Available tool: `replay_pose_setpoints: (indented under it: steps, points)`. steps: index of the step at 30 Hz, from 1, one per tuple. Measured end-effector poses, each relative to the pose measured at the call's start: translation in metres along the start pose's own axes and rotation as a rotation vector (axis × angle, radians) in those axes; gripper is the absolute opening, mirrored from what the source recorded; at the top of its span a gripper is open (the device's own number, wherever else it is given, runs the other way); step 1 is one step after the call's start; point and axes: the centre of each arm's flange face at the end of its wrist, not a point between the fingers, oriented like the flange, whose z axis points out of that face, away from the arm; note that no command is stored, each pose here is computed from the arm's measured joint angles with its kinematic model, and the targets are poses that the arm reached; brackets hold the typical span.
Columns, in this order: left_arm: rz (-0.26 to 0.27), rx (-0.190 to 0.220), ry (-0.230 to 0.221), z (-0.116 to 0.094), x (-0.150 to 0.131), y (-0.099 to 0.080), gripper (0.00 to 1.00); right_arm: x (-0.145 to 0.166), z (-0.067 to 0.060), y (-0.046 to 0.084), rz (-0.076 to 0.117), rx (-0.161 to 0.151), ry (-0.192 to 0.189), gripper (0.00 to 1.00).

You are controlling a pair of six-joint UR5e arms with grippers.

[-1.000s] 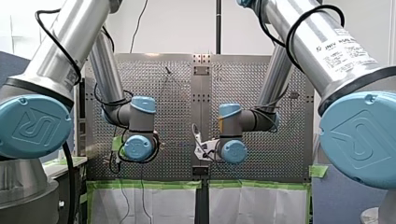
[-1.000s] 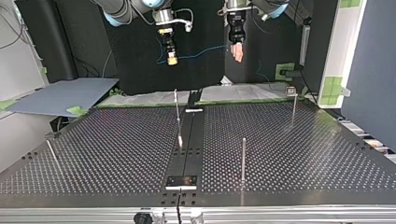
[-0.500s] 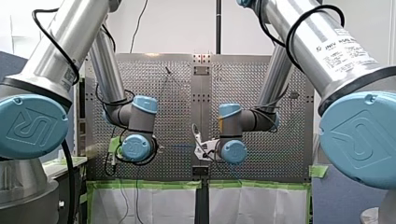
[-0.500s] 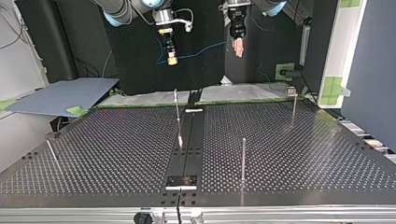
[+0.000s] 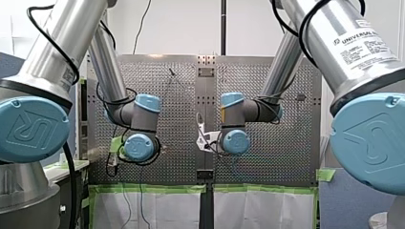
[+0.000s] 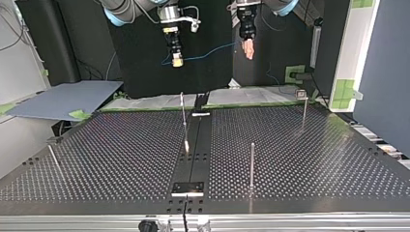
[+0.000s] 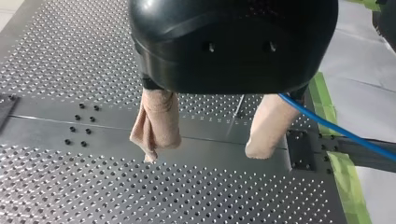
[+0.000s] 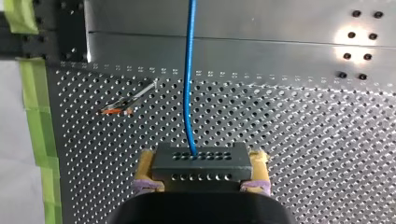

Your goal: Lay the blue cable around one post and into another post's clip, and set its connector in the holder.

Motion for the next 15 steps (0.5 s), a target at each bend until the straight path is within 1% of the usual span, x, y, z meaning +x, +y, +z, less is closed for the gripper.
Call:
replay_pose_setpoints:
  steps: [2,6,8,9,12,15]
  points:
    - [-0.002,-0.003,-0.001,0.000,-0.005,0.001,1.00,0.007,0.000,0.002,0.016,0.000,0.000,0.00]
    - [-0.009,-0.008,-0.002,-0.001,-0.014,0.002,1.00,0.023,-0.002,0.007,0.054,-0.006,0.000,0.00]
    - [-0.017,-0.010,-0.002,-0.001,-0.019,0.003,1.00,0.029,-0.002,0.009,0.067,-0.009,0.000,0.00]
    - [-0.022,-0.010,-0.003,-0.001,-0.022,0.003,1.00,0.033,-0.003,0.010,0.073,-0.010,0.000,0.00]
    - [-0.039,-0.010,-0.014,-0.001,-0.030,0.003,1.00,0.043,-0.004,0.012,0.082,-0.013,0.009,0.00]
    - [-0.055,-0.011,-0.030,0.000,-0.039,0.003,1.00,0.054,-0.006,0.013,0.087,-0.013,0.024,0.00]
